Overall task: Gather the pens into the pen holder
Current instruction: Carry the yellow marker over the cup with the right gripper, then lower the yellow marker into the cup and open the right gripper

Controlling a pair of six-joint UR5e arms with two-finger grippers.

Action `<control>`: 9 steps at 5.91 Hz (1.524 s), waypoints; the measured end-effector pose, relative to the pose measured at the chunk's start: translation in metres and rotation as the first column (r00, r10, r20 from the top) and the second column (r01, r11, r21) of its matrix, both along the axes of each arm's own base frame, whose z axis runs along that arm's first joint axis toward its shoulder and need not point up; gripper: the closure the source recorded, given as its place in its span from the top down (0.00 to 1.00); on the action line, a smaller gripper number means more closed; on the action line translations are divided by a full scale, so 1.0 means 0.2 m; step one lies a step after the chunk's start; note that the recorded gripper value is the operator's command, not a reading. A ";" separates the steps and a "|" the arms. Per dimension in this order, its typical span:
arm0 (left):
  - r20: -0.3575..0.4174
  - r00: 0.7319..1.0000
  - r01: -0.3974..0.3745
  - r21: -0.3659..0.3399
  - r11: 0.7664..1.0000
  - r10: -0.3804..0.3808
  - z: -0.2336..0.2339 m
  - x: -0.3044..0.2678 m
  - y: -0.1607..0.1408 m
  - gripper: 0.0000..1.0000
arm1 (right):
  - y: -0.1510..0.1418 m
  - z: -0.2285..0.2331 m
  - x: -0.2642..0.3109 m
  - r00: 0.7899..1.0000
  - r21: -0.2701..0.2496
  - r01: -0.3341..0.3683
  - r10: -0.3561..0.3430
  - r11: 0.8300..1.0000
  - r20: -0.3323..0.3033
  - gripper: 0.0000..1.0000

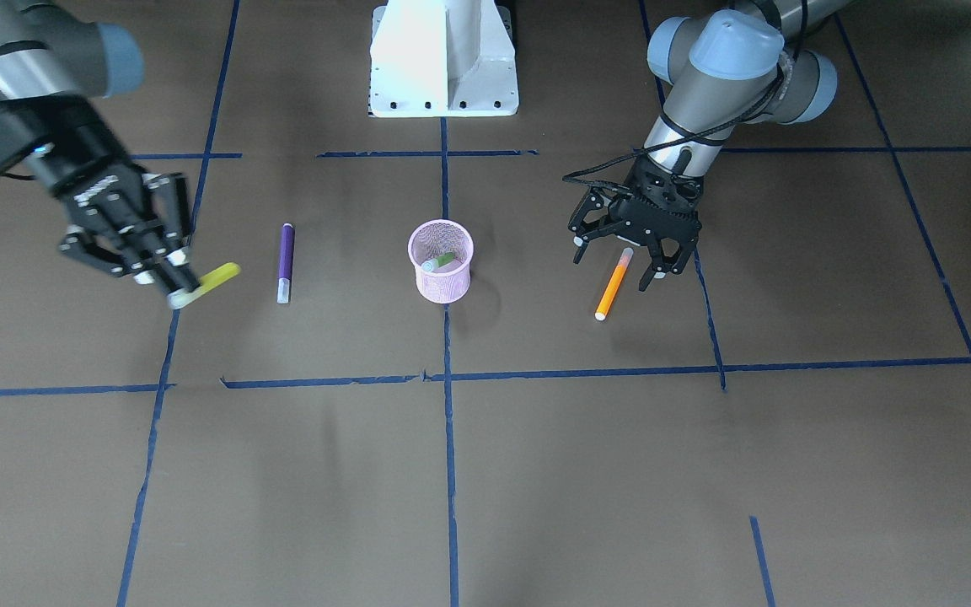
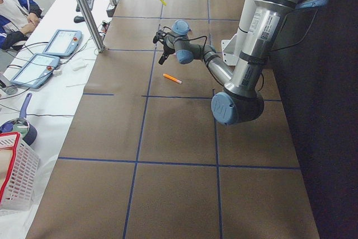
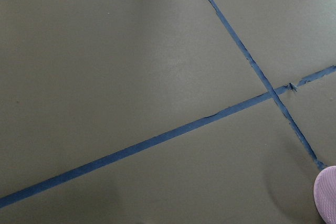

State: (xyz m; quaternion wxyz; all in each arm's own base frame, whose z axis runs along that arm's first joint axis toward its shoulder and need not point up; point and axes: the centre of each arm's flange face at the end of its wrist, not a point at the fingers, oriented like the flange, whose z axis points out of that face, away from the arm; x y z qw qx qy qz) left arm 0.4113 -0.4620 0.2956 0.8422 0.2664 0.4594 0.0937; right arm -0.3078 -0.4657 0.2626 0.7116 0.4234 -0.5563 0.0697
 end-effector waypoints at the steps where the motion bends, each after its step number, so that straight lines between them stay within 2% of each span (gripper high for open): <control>1: 0.004 1.000 -0.002 -0.005 1.000 0.002 0.02 0.01 0.00 1.00 | 0.15 -0.13 -0.27 0.999 0.032 -0.009 0.008 0.999 0.031 0.00; 2: 0.006 1.000 -0.003 -0.009 1.000 0.003 0.04 0.03 -0.01 1.00 | 0.32 -0.24 -0.50 0.998 0.047 -0.018 0.015 0.999 0.059 0.00; 3: 0.008 1.000 -0.003 -0.014 1.000 0.003 0.05 0.03 0.00 1.00 | 0.43 -0.30 -0.67 0.998 0.057 -0.025 0.021 0.998 0.059 0.00; 5: 0.020 1.000 -0.005 -0.022 1.000 0.005 0.09 0.03 0.00 1.00 | 0.46 -0.41 -0.88 0.999 0.066 -0.050 0.050 0.997 0.003 0.00; 9: 0.029 1.000 -0.006 -0.025 1.000 0.007 0.13 0.03 0.00 1.00 | 0.47 -0.34 -1.04 0.992 0.098 -0.051 0.061 0.994 -0.109 0.03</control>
